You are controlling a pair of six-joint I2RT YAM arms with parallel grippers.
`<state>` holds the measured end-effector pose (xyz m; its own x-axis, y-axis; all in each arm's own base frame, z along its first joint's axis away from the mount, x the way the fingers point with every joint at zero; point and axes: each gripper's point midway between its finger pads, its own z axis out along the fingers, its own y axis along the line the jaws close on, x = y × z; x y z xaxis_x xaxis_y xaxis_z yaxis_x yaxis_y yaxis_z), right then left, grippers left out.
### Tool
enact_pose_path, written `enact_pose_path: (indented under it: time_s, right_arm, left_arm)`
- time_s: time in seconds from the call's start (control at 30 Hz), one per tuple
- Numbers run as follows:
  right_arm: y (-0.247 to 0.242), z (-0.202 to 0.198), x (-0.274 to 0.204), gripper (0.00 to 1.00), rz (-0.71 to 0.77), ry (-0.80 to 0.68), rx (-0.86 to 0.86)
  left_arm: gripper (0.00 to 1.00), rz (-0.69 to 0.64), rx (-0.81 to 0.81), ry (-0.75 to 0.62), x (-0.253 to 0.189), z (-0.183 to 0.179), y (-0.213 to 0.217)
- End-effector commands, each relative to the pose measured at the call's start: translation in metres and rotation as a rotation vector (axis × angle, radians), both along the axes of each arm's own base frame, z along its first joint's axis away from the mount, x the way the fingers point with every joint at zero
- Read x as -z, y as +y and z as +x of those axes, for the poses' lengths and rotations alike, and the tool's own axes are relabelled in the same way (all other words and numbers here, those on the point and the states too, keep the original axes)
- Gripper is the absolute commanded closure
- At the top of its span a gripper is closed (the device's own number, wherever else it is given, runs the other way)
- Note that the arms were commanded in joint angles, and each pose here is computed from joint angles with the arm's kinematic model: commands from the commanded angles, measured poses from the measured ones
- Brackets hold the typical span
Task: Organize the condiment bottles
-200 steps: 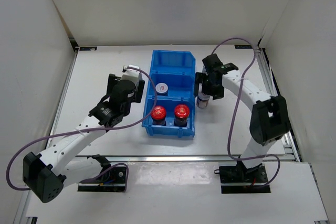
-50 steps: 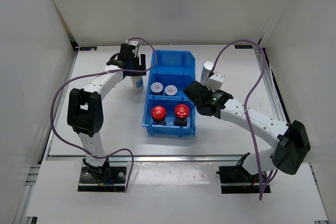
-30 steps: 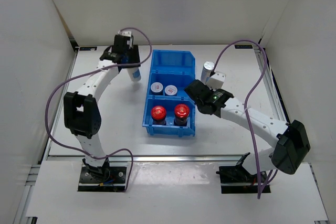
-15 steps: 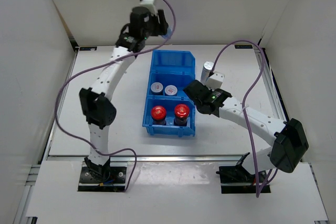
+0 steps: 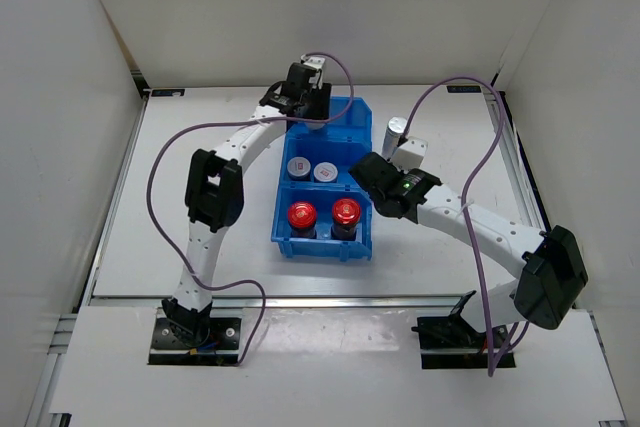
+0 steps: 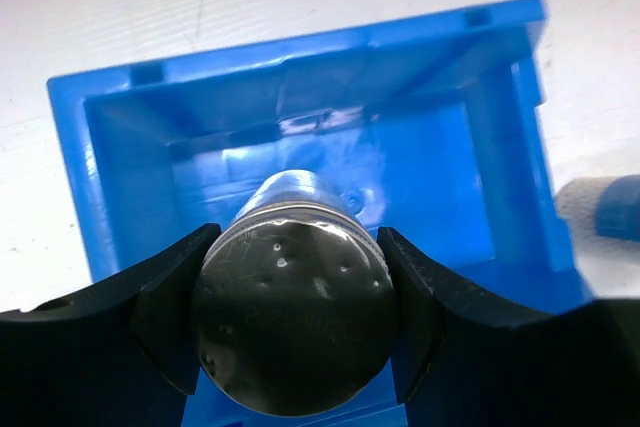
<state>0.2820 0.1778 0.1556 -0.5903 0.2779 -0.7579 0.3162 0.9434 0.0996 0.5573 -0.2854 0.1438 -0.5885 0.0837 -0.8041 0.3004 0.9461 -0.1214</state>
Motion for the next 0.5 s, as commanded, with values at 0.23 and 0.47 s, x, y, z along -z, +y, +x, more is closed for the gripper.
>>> enact_pose_path:
  time_s: [0.23, 0.47]
  right_arm:
    - [0.002, 0.012, -0.018, 0.05, 0.036, -0.052, 0.029]
    - [-0.01, 0.01, -0.017, 0.0, 0.023, -0.035, 0.094]
  left_arm:
    - [0.0, 0.017, -0.005, -0.115, -0.068, -0.013, 0.011]
    - [0.0, -0.023, -0.079, -0.339, -0.216, -0.063, 0.054]
